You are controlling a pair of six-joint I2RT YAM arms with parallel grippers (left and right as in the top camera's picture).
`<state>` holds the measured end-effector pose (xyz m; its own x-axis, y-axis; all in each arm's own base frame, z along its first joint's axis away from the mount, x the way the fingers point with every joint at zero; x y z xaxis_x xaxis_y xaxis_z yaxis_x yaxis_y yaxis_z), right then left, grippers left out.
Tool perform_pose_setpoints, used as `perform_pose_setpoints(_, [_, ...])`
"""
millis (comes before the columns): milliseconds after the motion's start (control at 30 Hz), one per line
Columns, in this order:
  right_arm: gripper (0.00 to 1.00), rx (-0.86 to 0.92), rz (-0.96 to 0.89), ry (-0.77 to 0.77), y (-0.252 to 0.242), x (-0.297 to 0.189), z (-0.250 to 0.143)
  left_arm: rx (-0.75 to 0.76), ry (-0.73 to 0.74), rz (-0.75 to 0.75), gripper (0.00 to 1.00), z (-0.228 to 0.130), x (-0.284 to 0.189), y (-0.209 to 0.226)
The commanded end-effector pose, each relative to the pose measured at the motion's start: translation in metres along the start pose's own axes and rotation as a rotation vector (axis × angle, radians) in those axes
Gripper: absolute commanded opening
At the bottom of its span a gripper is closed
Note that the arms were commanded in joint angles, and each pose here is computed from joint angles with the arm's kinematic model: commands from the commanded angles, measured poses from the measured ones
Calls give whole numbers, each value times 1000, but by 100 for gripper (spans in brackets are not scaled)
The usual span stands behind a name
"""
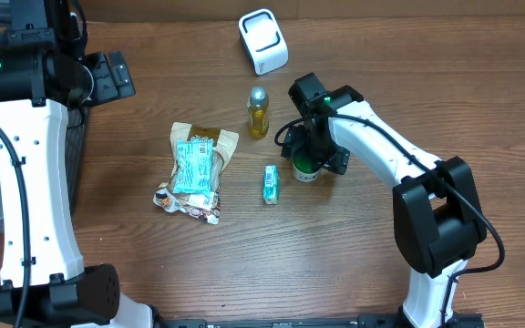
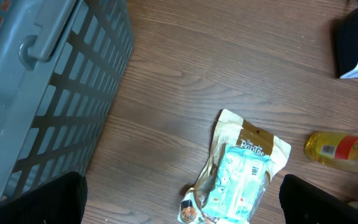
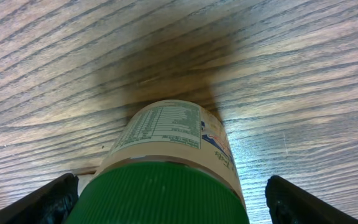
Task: Scan the item barcode
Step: 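Close the right gripper around the jar's green lid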
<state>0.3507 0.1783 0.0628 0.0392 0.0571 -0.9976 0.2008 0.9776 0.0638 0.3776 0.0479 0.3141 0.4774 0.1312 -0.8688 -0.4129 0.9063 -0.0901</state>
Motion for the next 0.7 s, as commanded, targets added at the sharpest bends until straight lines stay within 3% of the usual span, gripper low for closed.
perform_pose_setpoints(0, [93, 15, -14, -4, -3, 3, 0, 7, 2, 5, 99, 0, 2, 0])
perform_pose_setpoints(433, [95, 8, -25, 11, -5, 10, -7, 7, 2, 5, 100, 0, 2, 0])
perform_pose_setpoints(567, [86, 8, -26, 12, -5, 10, -7, 7, 2, 5, 100, 0, 2, 0])
perform_pose_setpoints(667, [84, 8, -26, 12, -5, 10, -7, 7, 2, 5, 99, 0, 2, 0])
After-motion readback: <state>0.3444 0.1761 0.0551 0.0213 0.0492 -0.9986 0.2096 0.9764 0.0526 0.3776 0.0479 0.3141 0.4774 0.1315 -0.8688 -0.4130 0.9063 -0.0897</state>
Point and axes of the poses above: each gripper's point midway between its finger pads, its own x axis out along the fingers, its own y axis along the line the jaws close on, z = x × y, the point moved 2 cm from there along -x, back along the fingers, and after that the axes turned 6 degrees about -x, right-handed, at the moved point
